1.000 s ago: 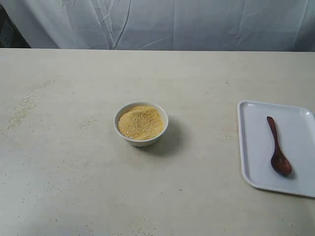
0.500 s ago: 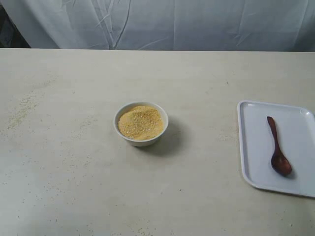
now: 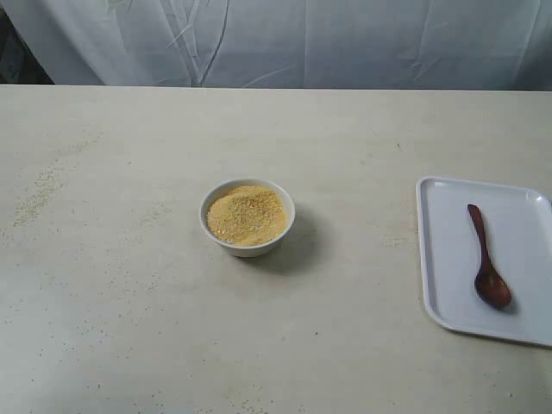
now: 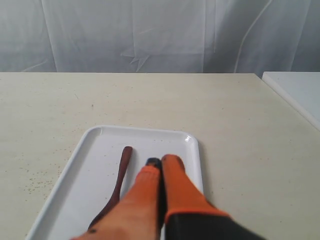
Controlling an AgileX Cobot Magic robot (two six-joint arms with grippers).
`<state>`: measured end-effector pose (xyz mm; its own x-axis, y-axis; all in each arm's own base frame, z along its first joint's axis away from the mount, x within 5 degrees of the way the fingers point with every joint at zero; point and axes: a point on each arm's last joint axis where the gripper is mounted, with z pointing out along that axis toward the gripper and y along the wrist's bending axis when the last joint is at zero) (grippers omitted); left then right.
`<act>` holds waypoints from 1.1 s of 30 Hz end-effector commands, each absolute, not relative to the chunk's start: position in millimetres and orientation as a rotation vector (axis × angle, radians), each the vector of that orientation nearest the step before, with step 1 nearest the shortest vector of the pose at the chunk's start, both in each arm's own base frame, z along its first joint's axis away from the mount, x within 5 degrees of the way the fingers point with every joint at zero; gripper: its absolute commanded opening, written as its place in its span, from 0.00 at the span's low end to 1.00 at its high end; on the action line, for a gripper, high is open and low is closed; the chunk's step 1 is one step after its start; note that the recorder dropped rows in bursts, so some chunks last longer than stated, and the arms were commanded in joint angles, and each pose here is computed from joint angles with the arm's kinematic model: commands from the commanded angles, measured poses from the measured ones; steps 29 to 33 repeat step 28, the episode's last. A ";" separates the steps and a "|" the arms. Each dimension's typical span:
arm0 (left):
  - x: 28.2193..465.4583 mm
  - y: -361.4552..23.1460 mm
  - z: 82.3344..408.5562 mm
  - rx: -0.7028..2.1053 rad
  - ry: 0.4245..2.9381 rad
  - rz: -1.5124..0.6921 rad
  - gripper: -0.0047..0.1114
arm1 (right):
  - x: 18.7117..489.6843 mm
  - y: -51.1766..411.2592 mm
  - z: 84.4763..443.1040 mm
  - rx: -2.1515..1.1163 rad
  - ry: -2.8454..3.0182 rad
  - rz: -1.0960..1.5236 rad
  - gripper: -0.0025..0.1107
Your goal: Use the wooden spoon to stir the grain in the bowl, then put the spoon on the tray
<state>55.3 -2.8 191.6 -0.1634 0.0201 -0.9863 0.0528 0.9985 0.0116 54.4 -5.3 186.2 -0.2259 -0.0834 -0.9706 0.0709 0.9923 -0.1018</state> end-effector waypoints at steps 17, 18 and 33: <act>55.4 -2.9 191.6 0.054 1.720 -0.031 0.04 | 54.2 -4.3 186.0 0.008 1.786 -0.110 0.02; 55.4 -2.9 191.6 0.054 1.720 -0.031 0.04 | 54.2 -4.3 186.0 0.008 1.786 -0.110 0.02; 55.4 -2.9 191.6 0.054 1.720 -0.031 0.04 | 54.2 -4.3 185.8 0.008 1.788 -0.110 0.02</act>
